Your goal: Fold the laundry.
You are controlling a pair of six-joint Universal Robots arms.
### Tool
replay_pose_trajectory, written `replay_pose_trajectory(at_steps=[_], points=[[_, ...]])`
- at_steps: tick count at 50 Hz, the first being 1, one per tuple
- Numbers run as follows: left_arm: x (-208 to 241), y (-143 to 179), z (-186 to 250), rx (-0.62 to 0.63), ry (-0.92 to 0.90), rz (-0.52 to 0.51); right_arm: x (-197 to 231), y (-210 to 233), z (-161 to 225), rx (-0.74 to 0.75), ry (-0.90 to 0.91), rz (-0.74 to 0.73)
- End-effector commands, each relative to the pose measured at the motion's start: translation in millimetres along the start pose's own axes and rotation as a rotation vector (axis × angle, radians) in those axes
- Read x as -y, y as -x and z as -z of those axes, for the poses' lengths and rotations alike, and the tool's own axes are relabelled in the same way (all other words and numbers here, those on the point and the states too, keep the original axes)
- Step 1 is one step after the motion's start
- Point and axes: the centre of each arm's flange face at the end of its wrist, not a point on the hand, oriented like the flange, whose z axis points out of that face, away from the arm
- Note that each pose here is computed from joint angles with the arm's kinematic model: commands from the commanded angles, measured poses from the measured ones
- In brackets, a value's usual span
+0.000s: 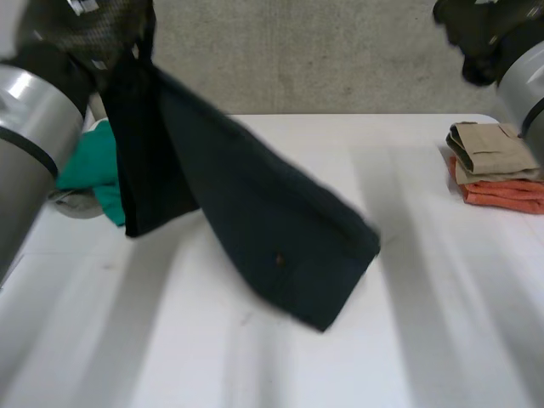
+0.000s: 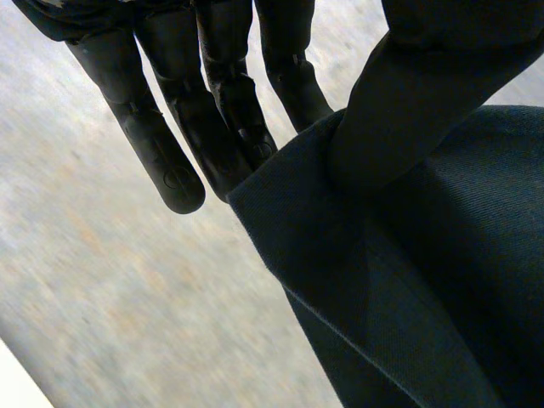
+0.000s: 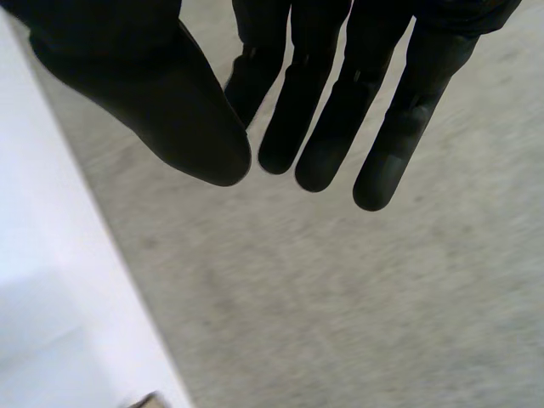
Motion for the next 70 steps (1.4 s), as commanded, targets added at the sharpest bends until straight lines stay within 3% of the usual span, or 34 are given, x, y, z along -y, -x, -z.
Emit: replay_pose_trajectory(at_steps=[1, 6, 15, 19, 24, 30, 36, 41, 46, 52, 58, 65, 70], points=[[-49.4, -22.3, -3.8, -0.066, 0.149, -0.009, -43.4, 47.8, 2.1, 0.143, 0.2, -0.205], [-59.3, -26.5, -2.5, -0.08, 0.178, -0.006, -63.7, 67.9, 17.7, 0.202, 0.322, -0.446], [-62.4, -27.9, 2.3, -0.091, 0.191, -0.01, -88.0, 112.1, 62.1, 0.489, 0.585, -0.743], [-60.0, -26.9, 2.6, -0.088, 0.184, -0.008, -98.8, 132.5, 63.5, 0.512, 0.626, -0.877], [-56.9, -26.8, 3.1, -0.087, 0.174, -0.005, -122.0, 167.5, 47.9, 0.503, 0.609, -0.914], [-50.5, -27.9, 6.8, -0.09, 0.16, -0.006, -110.4, 199.5, 38.4, 0.546, 0.543, -0.879], [-40.5, -24.4, 12.3, -0.082, 0.135, -0.004, -94.6, 176.5, 24.3, 0.471, 0.464, -0.841], [-17.0, -13.0, 18.1, -0.05, 0.067, 0.001, -57.0, 96.3, 17.0, 0.357, 0.275, -0.656], [16.6, 2.6, 27.7, -0.005, -0.03, 0.006, -16.5, 13.0, 28.7, 0.204, 0.117, -0.308], [24.7, 6.6, 34.7, -0.006, -0.03, 0.005, 8.3, -24.7, 41.6, 0.126, 0.076, -0.192], [-6.4, -4.3, 40.9, -0.066, 0.126, -0.001, 4.0, -15.8, 45.5, 0.2, 0.126, -0.111], [-78.1, -35.6, 17.3, -0.149, 0.317, -0.008, -50.3, 38.9, 16.9, 0.355, 0.291, -0.091], [-101.5, -50.2, -22.7, -0.143, 0.272, -0.016, -77.3, 67.9, -16.6, 0.358, 0.297, -0.087]])
